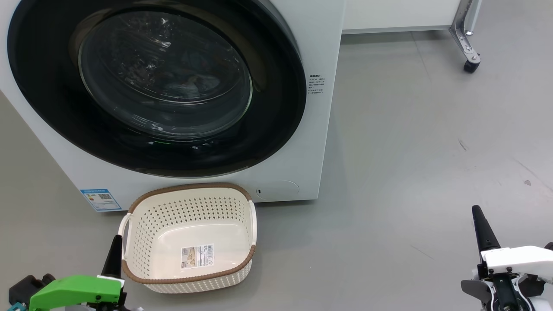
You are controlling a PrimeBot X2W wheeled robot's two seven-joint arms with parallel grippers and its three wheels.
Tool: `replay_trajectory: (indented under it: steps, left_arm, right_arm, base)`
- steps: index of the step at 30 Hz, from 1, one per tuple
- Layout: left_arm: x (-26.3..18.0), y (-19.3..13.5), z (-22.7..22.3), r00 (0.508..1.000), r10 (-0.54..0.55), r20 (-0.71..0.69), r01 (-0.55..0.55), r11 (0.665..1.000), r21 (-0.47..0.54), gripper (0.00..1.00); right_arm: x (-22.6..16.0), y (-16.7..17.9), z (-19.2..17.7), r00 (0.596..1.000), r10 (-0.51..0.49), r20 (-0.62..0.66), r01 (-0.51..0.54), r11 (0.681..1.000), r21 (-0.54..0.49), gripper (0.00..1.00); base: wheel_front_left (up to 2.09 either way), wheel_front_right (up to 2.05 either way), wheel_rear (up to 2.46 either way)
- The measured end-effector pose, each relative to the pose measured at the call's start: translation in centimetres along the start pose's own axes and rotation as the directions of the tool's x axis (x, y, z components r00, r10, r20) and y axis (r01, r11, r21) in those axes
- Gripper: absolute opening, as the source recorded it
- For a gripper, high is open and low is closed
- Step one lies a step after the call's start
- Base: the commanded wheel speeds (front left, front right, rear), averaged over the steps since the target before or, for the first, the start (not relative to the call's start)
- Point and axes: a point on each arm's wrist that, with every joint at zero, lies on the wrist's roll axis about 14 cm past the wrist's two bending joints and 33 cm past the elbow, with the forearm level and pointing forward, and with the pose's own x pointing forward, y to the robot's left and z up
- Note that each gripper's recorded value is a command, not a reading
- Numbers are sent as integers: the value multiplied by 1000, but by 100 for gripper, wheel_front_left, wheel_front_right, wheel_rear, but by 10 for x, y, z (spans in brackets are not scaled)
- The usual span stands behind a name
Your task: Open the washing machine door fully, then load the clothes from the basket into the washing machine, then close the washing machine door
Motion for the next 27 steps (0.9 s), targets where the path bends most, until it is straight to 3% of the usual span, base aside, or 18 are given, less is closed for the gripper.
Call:
replay_trajectory:
  steps: [10,23,27]
  left_arm:
    - [6,-7,5,1000,-20,3,20,993,-116,0]
    - [13,-16,7,999,-50,-5,47,966,-255,0]
    - [13,-16,8,999,-49,-4,46,964,-261,0]
  right_arm:
    - [4,1,4,1000,4,4,-4,989,146,0]
    - [8,4,12,1000,16,19,-22,943,333,0]
    - [10,7,13,999,27,20,-32,936,349,0]
  base:
    - [0,0,0]
    - [0,0,0]
    - [0,0,0]
